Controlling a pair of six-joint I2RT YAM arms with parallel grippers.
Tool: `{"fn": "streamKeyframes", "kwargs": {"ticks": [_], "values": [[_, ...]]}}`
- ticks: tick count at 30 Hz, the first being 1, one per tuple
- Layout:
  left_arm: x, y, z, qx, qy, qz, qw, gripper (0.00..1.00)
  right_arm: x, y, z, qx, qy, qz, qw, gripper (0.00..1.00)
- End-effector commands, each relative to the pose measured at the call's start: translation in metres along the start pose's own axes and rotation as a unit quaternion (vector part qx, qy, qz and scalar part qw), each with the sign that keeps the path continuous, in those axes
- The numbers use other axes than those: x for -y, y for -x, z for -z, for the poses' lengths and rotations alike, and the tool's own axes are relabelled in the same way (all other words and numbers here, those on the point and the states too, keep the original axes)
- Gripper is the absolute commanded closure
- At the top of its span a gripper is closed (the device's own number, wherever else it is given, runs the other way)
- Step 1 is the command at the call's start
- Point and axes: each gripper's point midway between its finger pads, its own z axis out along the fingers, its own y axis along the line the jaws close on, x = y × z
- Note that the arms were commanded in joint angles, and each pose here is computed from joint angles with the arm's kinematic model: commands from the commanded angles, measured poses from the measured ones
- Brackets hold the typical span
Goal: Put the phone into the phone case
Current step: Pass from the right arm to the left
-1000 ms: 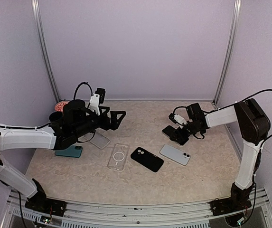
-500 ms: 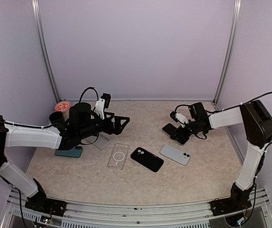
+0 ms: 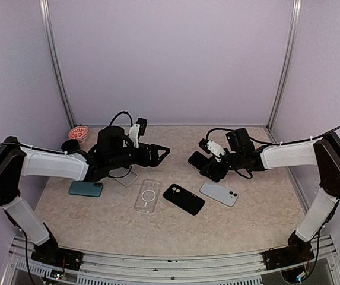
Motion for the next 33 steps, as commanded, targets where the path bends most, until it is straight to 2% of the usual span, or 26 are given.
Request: {"fn": "streamKeyframes", "kwargs": {"ticks": [1,9,19,28,33], "values": [[0.002,-0.008,-0.011,-0.029,-0.038,0.045,0.998,0.01,-0.017,0.024,0.009,0.041,-0.017,0.024,0.999,0.28],[0.007,-0.027,-0.020,-0.072,-0.104,0.090,0.988,0.03,-0.060,0.042,0.022,0.077,-0.008,0.062,0.995,0.27],[0.024,-0.049,-0.027,-0.124,-0.177,0.124,0.969,0.11,-0.086,0.051,0.033,0.099,-0.014,0.106,0.989,0.28],[0.041,-0.065,-0.040,-0.159,-0.196,0.127,0.959,0.14,-0.105,0.055,0.030,0.099,-0.017,0.138,0.985,0.28],[0.046,-0.070,-0.042,-0.168,-0.208,0.131,0.954,0.20,-0.108,0.057,0.030,0.099,-0.029,0.147,0.984,0.28]]}}
